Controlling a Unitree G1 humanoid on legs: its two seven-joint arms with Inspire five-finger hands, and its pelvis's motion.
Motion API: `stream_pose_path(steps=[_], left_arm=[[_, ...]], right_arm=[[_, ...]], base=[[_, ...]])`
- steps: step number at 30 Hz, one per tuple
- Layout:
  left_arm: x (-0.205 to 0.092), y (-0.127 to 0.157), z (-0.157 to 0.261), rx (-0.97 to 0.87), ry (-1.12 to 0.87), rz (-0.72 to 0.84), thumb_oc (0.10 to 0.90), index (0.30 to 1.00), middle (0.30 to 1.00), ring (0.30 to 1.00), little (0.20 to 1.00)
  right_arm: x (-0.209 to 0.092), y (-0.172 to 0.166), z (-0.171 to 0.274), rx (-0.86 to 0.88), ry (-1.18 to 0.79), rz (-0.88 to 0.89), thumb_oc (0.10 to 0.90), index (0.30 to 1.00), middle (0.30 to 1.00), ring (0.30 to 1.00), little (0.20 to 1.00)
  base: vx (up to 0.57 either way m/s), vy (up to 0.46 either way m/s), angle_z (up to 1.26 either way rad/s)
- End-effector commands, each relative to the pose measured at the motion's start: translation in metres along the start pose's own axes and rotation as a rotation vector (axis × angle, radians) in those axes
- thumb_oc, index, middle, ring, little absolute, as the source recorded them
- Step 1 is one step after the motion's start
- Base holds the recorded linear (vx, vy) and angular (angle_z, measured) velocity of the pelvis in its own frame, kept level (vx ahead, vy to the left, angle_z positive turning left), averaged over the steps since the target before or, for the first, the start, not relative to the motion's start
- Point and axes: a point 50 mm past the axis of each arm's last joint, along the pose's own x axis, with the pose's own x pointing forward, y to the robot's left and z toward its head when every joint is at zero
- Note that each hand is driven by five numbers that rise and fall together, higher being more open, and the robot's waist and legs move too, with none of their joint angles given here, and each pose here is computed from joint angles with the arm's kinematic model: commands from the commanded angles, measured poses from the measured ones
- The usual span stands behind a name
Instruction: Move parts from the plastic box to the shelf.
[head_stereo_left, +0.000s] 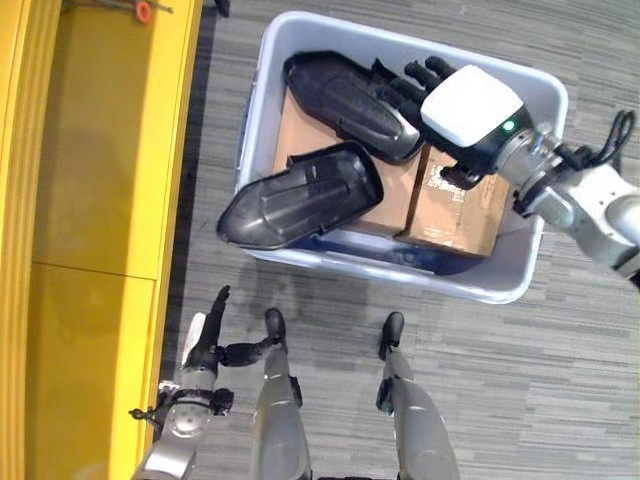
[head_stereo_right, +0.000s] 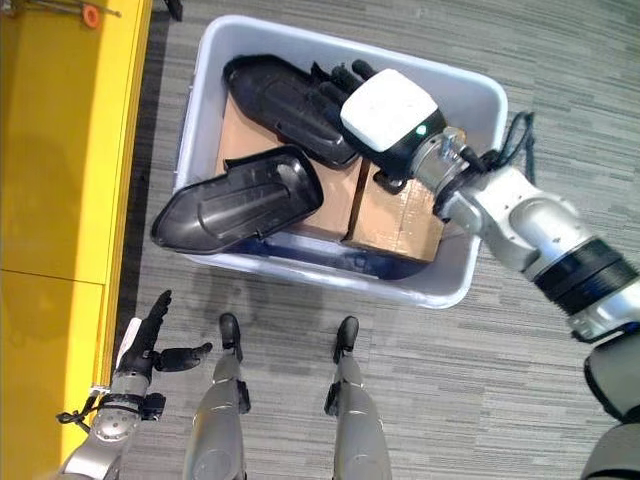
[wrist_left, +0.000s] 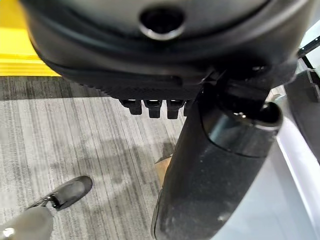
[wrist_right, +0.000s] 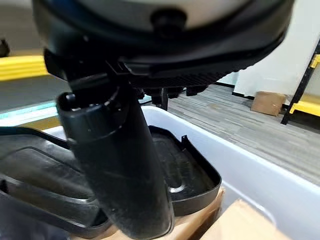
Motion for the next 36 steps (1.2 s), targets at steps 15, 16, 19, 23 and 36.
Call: stream_pose_path(steps=[15,16,19,23,36], left_arm=[[0.003,0.024,0.023,0.010,-0.133,0.068,0.900,1.000,1.000,1.000,1.000],[0.003,0.026,0.023,0.012,-0.135,0.072,0.900,1.000,1.000,1.000,1.000],[0.003,0.026,0.024,0.003,-0.142,0.074,0.900,1.000,1.000,1.000,1.000],[0.004,0.026,0.025,0.003,-0.149,0.077,0.900,1.000,1.000,1.000,1.000],[0.004,0.031,0.031,-0.035,-0.176,0.113,0.900,1.000,1.000,1.000,1.000]], right_arm=[[-0.002,-0.050,-0.051,-0.262,0.128,-0.075,0.900,1.000,1.000,1.000,1.000],[-0.003,-0.051,-0.054,-0.275,0.131,-0.066,0.900,1.000,1.000,1.000,1.000],[-0.004,-0.051,-0.061,-0.292,0.154,-0.046,0.900,1.000,1.000,1.000,1.000],[-0.005,-0.055,-0.066,-0.307,0.173,-0.046,0.900,1.000,1.000,1.000,1.000],[-0.008,-0.083,-0.096,-0.379,0.298,-0.107,0.900,1.000,1.000,1.000,1.000]], base=[[0.04,-0.034,0.06],[0.04,-0.007,0.05],[0.01,-0.004,0.01],[0.03,-0.016,0.05],[0.03,-0.014,0.03]])
